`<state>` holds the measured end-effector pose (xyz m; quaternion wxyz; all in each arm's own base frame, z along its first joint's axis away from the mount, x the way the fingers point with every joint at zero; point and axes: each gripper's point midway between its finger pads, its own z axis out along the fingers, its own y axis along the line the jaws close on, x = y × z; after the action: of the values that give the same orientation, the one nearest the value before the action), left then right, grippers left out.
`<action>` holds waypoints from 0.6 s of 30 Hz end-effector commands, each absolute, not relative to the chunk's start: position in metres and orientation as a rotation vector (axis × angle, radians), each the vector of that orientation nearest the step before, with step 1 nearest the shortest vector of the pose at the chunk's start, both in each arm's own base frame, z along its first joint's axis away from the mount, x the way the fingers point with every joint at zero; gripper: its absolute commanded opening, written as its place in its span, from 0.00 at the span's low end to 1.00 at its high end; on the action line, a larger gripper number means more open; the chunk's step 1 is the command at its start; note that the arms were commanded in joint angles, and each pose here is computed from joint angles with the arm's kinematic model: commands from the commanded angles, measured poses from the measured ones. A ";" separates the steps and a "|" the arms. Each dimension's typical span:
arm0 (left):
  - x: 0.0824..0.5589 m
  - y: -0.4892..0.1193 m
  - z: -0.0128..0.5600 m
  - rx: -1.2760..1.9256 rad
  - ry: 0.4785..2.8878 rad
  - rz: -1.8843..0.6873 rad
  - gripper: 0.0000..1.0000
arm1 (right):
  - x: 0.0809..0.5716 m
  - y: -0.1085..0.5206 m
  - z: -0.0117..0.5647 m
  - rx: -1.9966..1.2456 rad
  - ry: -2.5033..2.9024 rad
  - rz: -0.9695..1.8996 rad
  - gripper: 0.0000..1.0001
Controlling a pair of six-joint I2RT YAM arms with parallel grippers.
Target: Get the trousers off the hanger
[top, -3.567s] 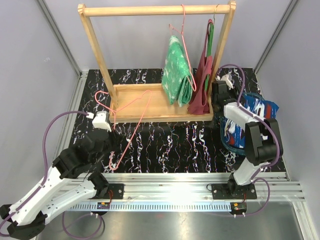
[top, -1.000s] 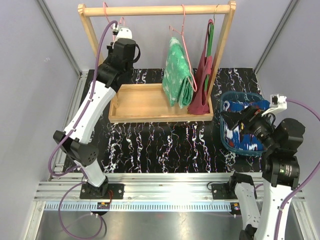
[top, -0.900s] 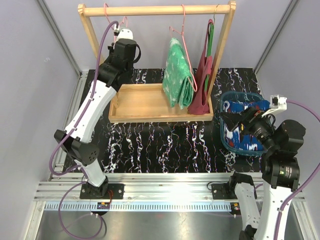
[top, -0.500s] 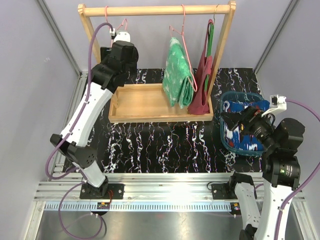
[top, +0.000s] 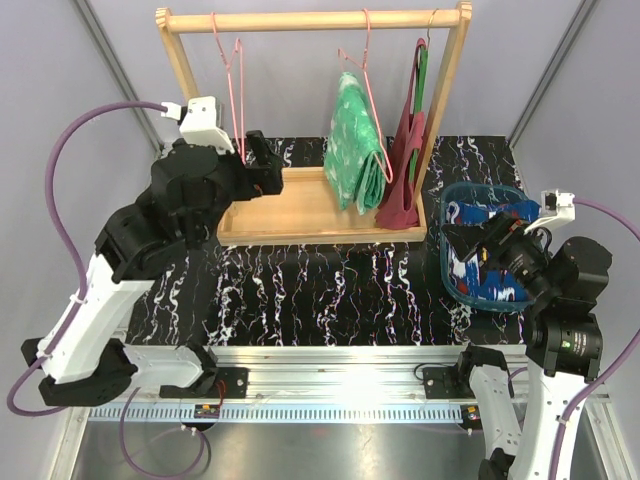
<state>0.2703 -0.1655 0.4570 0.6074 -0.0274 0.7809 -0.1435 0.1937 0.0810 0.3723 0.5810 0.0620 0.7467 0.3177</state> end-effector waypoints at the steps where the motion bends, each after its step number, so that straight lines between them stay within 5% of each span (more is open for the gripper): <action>1: 0.264 -0.209 0.477 -0.051 1.736 -0.537 0.99 | 0.186 0.088 0.388 0.118 1.714 0.777 0.99; 8: 0.257 -0.276 0.498 0.018 1.691 -0.688 0.99 | 0.175 0.109 0.398 0.083 1.679 0.956 0.99; 18: 0.322 -0.338 0.497 -0.075 1.669 -0.549 0.99 | 0.170 0.109 0.393 0.087 1.664 0.950 0.99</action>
<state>0.3069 -0.3424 0.4642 0.5995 0.0184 0.7627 -0.2420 0.1726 0.1031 0.3878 0.5723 0.0526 0.7201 0.3888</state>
